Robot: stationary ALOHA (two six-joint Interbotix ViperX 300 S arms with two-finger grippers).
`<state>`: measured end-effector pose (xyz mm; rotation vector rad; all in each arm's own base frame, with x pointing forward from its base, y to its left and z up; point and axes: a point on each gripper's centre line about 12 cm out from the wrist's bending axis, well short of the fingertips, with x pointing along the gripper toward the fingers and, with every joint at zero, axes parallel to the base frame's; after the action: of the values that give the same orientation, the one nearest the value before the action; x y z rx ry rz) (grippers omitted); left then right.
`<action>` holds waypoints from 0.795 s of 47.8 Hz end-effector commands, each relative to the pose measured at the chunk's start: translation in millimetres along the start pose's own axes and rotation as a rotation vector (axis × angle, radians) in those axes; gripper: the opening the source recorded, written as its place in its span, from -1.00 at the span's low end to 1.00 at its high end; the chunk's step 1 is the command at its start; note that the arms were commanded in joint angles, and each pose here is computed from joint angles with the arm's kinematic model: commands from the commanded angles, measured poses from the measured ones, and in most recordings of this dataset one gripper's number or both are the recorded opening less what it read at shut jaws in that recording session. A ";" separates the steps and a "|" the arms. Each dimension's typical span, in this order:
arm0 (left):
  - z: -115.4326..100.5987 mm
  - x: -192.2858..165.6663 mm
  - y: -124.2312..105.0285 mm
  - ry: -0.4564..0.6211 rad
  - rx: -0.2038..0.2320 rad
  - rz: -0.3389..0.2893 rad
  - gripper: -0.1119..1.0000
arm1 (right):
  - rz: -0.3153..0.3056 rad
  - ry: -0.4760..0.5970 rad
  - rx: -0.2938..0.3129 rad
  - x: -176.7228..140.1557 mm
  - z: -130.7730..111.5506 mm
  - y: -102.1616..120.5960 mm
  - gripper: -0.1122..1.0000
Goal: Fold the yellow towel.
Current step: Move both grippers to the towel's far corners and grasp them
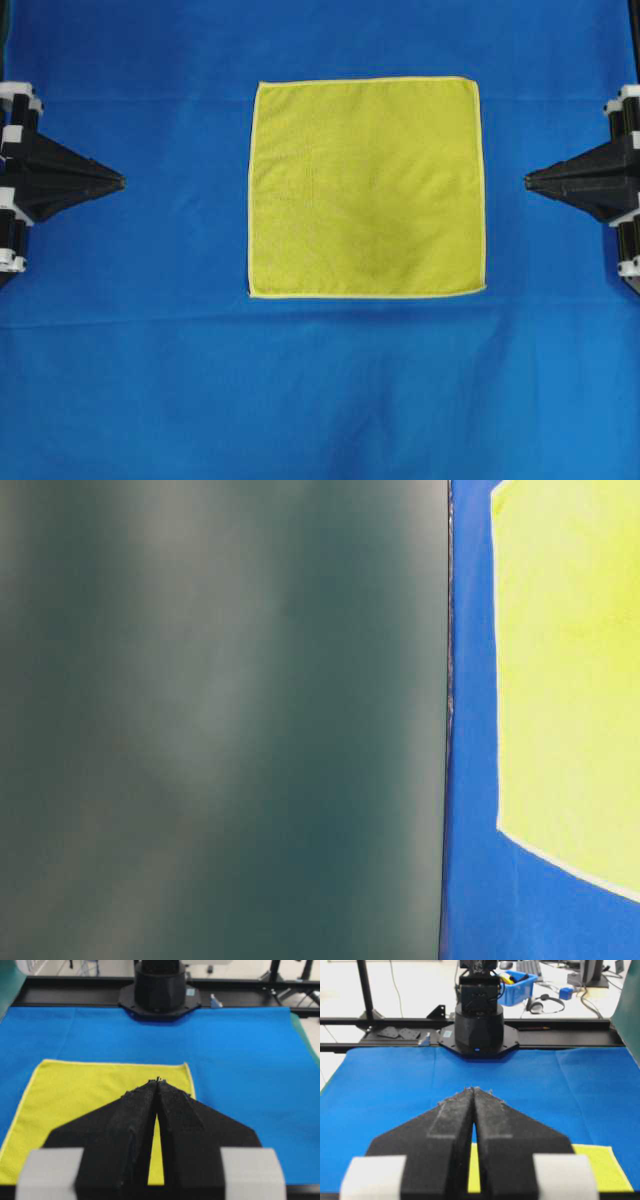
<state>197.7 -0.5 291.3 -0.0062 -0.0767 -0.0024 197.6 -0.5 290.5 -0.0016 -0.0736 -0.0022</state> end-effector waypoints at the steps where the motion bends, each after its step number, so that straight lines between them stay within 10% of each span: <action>1: 5.2 7.9 5.4 -0.007 -0.017 0.029 -0.80 | -0.016 -0.034 0.006 4.5 13.2 -3.1 -0.80; 28: -66.4 72.6 88.6 0.252 -0.029 0.319 -0.78 | -0.430 0.354 0.105 11.3 -53.6 -94.7 -0.79; 33: -82.5 88.3 107.0 0.310 -0.040 0.360 -0.39 | -0.513 0.449 0.138 14.7 -76.6 -119.0 -0.76; 38: -103.1 100.8 126.2 0.373 -0.055 0.400 0.19 | -0.573 0.539 0.172 18.5 -98.8 -140.3 -0.24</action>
<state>294.2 111.0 197.5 -0.0719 0.2958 0.3664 215.8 -124.7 198.8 0.1751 0.4383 -0.5285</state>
